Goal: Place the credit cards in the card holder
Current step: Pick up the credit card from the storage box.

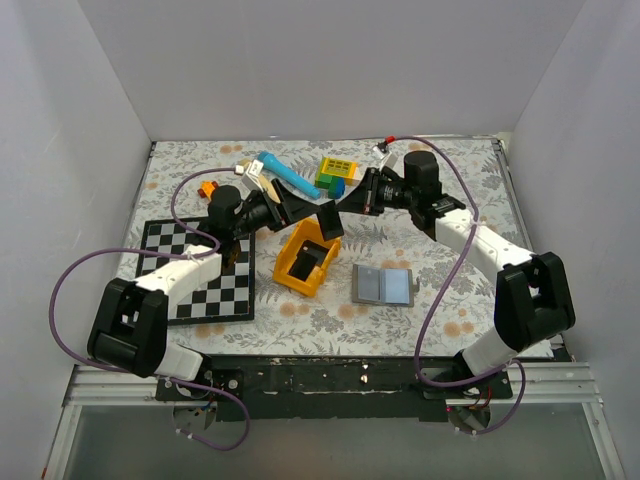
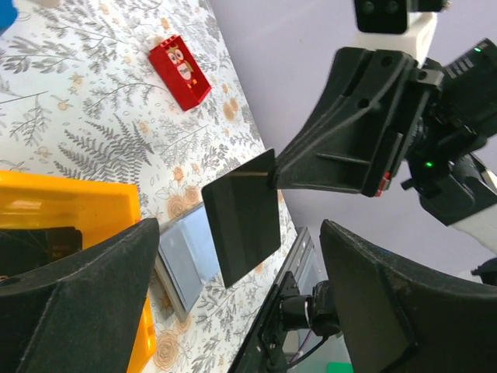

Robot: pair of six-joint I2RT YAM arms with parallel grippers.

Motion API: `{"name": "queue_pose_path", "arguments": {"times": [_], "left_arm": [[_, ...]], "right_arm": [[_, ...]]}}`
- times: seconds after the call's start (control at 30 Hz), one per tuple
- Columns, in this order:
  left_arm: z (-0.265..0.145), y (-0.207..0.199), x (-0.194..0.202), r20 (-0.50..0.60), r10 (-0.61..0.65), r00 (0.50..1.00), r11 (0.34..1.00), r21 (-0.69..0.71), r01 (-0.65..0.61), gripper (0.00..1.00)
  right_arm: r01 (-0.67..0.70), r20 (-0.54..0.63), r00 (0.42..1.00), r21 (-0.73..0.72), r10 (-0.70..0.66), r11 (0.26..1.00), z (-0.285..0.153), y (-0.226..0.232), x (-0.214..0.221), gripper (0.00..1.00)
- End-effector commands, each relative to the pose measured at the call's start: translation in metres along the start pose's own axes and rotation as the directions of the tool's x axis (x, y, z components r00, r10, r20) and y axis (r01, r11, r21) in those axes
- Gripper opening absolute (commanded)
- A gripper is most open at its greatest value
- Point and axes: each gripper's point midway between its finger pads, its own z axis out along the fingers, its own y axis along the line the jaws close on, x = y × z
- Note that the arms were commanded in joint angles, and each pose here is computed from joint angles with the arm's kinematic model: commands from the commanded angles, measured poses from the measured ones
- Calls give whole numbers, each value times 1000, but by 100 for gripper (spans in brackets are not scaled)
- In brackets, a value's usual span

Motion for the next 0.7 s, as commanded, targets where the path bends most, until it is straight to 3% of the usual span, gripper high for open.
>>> {"name": "queue_pose_path", "arguments": {"times": [0.0,0.33,0.67], "left_arm": [[0,-41,-2,2,53,999,989,135,-53,78],[10,-55,9,-25,48,999,982,184,-43,61],[11,-65,8,-30,48,998,978,204,-41,6]], "right_arm": [[0,57,998,-170,9,985,-11,38,-17,1],[-14,76,997,-230,32,973,-20,48,-21,1],[-21,70,997,-233,39,972,-20,46,-18,1]]}}
